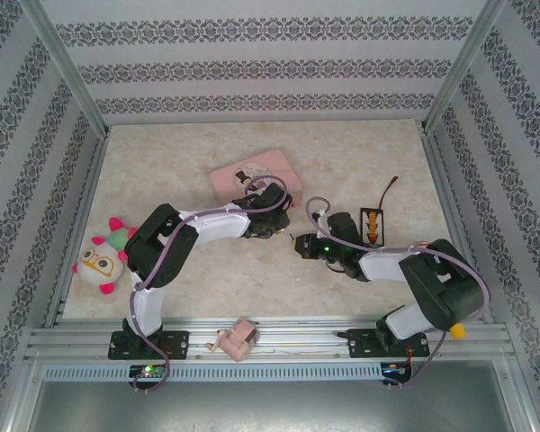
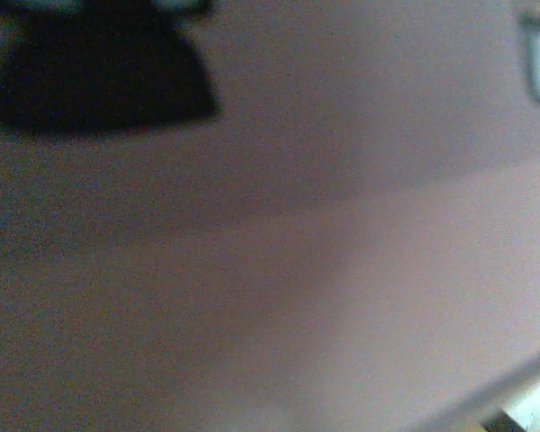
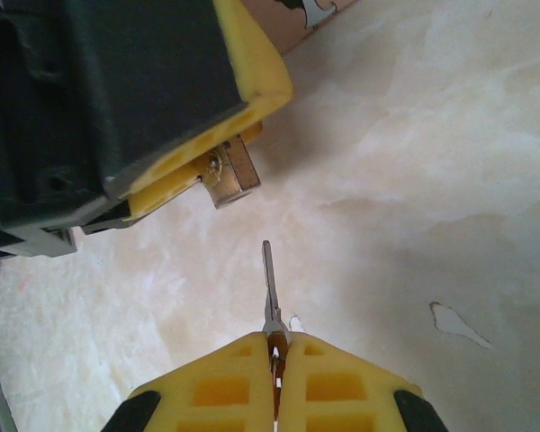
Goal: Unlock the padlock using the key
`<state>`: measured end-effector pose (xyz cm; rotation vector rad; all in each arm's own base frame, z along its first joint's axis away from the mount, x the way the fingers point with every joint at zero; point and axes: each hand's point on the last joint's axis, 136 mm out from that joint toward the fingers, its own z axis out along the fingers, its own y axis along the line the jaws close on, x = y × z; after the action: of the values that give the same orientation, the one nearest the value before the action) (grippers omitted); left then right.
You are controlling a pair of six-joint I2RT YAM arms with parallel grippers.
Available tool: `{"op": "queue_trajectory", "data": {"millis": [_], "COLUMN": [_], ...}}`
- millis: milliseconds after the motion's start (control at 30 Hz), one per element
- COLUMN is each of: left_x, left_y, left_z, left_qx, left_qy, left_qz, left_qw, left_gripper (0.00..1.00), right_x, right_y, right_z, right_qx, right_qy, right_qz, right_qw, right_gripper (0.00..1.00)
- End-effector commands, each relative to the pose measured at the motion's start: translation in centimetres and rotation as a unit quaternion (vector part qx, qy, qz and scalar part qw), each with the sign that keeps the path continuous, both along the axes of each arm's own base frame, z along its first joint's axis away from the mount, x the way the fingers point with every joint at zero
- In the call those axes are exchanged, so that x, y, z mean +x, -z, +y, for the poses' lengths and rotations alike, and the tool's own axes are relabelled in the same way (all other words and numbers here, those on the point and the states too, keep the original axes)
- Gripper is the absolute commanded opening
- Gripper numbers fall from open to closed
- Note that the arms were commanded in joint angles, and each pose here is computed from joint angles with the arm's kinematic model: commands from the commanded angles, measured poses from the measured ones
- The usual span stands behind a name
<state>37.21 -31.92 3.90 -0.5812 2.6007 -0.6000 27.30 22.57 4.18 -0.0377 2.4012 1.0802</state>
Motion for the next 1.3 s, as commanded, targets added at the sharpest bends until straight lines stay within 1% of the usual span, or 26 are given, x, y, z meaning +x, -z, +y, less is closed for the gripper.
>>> {"op": "queue_trajectory", "data": {"millis": [0, 100, 533, 1000, 1267], "left_x": [1.0, 1.0, 0.9, 0.9, 0.8], "left_y": [-2.5, -2.5, -2.1, -2.0, -1.8], "left_z": [-1.7, -1.9, -1.7, -1.9, -2.0], "left_qx": [-0.068, -0.069, -0.07, -0.072, -0.075], "left_qy": [-0.016, -0.013, -0.019, -0.015, -0.014], "left_qz": [-0.022, -0.021, -0.018, -0.016, -0.013], "left_qw": [0.997, 0.997, 0.997, 0.997, 0.997], "left_gripper": [0.23, 0.19, 0.18, 0.18, 0.18], "right_x": [0.2, 0.5, 1.0, 1.8, 2.3], "right_y": [-0.5, 0.0, 0.6, 0.2, -0.4], "right_z": [1.2, 1.6, 1.4, 1.6, 2.1], "right_qx": [0.028, 0.031, 0.025, 0.02, 0.028], "right_qy": [-0.011, -0.014, 0.002, 0.011, 0.009], "right_qz": [-0.012, -0.008, -0.02, -0.032, -0.046], "right_qw": [0.999, 0.999, 0.999, 0.999, 0.999], "right_gripper": [0.0, 0.0, 0.0, 0.0, 0.0]}}
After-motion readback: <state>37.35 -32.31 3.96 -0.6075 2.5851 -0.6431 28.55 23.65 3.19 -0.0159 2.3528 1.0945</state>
